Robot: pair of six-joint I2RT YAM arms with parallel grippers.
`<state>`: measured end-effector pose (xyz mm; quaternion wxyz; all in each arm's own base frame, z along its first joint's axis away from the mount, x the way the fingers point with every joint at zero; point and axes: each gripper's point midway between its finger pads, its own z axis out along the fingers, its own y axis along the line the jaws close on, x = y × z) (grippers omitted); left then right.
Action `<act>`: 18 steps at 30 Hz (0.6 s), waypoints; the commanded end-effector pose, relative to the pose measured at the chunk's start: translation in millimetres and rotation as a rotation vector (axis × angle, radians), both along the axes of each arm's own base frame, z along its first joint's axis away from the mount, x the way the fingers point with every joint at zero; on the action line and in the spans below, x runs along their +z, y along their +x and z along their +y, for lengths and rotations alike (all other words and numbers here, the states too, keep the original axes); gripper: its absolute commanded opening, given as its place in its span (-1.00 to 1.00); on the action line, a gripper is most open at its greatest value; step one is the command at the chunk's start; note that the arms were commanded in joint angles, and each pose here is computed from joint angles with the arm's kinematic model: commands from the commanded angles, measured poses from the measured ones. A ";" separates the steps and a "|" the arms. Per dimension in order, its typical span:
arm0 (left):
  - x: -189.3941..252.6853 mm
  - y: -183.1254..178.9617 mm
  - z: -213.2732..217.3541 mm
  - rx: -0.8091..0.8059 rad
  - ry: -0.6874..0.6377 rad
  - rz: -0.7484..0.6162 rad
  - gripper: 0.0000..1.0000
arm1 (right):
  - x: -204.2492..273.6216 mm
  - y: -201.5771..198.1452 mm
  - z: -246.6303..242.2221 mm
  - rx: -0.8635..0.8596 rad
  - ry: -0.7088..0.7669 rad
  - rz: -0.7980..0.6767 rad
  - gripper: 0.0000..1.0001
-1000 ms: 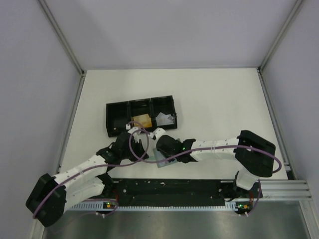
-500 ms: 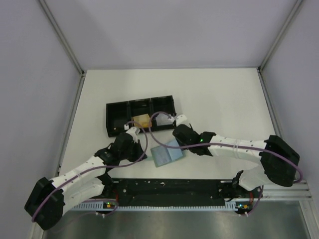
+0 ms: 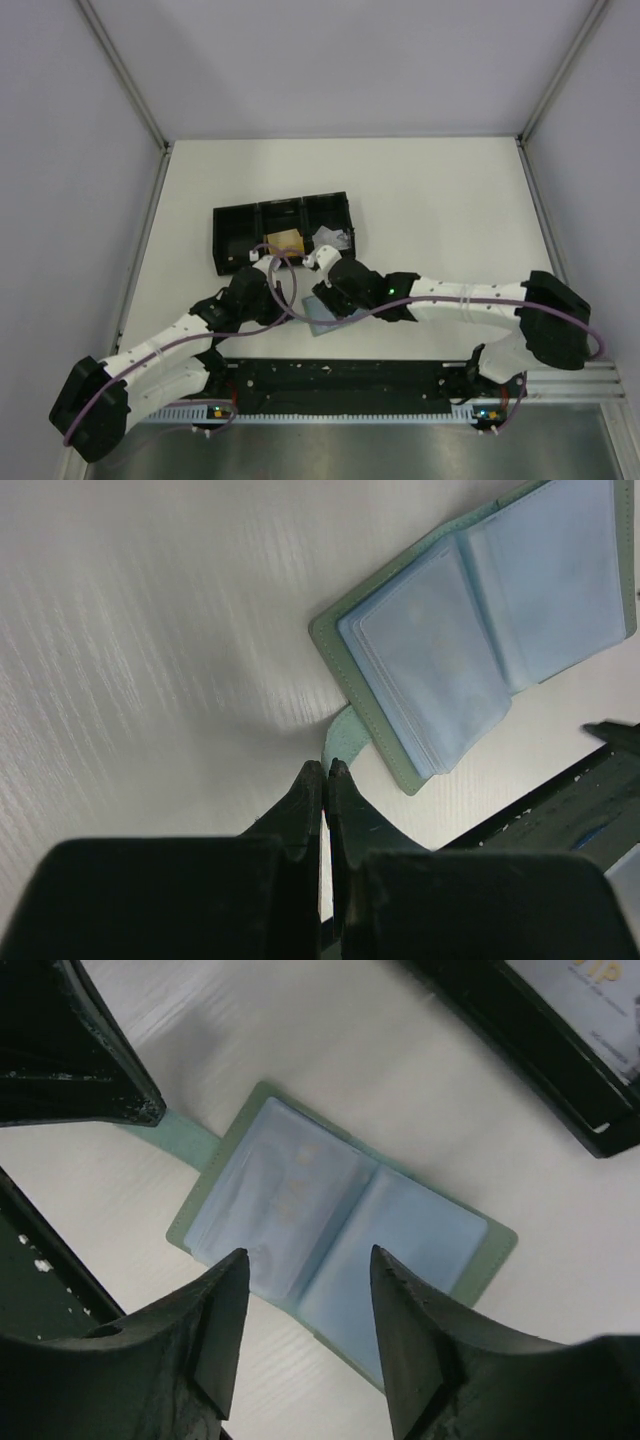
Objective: Take the credit cards out of the card holder
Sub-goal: Remove the credit card from the card holder.
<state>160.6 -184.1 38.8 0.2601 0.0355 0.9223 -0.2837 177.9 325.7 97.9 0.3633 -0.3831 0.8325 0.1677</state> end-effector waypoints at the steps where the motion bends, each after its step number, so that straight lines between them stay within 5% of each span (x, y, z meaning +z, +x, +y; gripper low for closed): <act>1: 10.0 4.7 -5.9 -0.010 -0.028 -0.032 -1.00 | -2.2 -6.7 36.3 0.137 0.004 -0.034 0.14; 18: 7.8 4.1 -4.9 -0.009 -0.023 -0.027 -1.00 | -49.6 -9.2 46.4 0.182 -0.124 -0.021 0.25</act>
